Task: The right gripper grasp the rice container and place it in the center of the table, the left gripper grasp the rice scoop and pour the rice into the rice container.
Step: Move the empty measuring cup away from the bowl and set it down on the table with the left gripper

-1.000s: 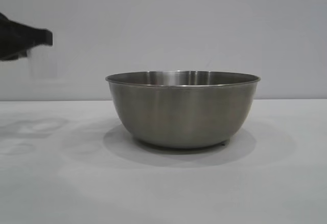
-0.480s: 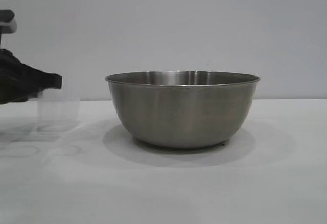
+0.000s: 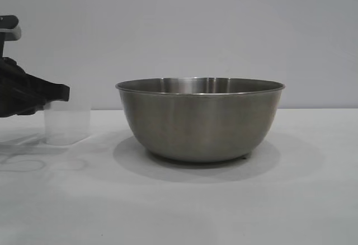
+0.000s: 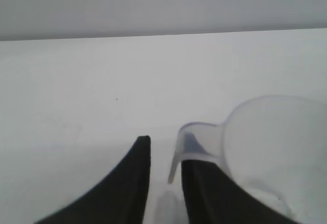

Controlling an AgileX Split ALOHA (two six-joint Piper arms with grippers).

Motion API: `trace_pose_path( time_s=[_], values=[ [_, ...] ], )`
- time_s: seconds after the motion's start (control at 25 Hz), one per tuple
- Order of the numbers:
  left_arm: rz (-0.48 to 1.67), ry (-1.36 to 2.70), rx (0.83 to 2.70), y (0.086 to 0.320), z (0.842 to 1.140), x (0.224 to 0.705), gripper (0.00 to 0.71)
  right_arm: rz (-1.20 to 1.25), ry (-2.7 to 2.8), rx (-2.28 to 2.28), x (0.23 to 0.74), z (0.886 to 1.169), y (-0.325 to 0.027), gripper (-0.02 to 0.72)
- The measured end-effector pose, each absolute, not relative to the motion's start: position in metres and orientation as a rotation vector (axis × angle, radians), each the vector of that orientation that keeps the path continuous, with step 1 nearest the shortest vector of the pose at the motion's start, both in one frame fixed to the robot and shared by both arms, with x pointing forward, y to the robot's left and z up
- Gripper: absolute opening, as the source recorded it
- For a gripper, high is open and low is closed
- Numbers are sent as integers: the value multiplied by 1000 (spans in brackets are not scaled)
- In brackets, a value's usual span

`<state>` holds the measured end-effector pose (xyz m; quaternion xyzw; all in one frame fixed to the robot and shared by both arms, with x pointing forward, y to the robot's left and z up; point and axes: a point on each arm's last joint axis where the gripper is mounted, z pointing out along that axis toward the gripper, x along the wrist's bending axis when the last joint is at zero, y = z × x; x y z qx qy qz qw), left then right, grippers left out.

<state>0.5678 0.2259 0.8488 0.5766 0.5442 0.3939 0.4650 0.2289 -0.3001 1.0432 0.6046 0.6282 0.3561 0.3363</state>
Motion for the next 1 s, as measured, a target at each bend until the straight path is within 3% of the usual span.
trace_pose_path(
  time_s=[0.08,0.24,0.28,0.6,1.0],
  values=[
    [961,1339,1428,226,847,565,335,929,1638,1576,229,1043,-300,505],
    [931,1350,1483,228,840,551,344,929,1638,1576,229,1043,-300,505],
    [924,1356,1496,229,840,546,384,929,1638,1576,229,1043,-300,505],
    [891,1359,1549,238,855,507,370,929,1638,1576,229,1043,-300,505],
    [868,1322,1604,239,922,488,370,929,1638,1576,229,1043,-300,505]
  ],
)
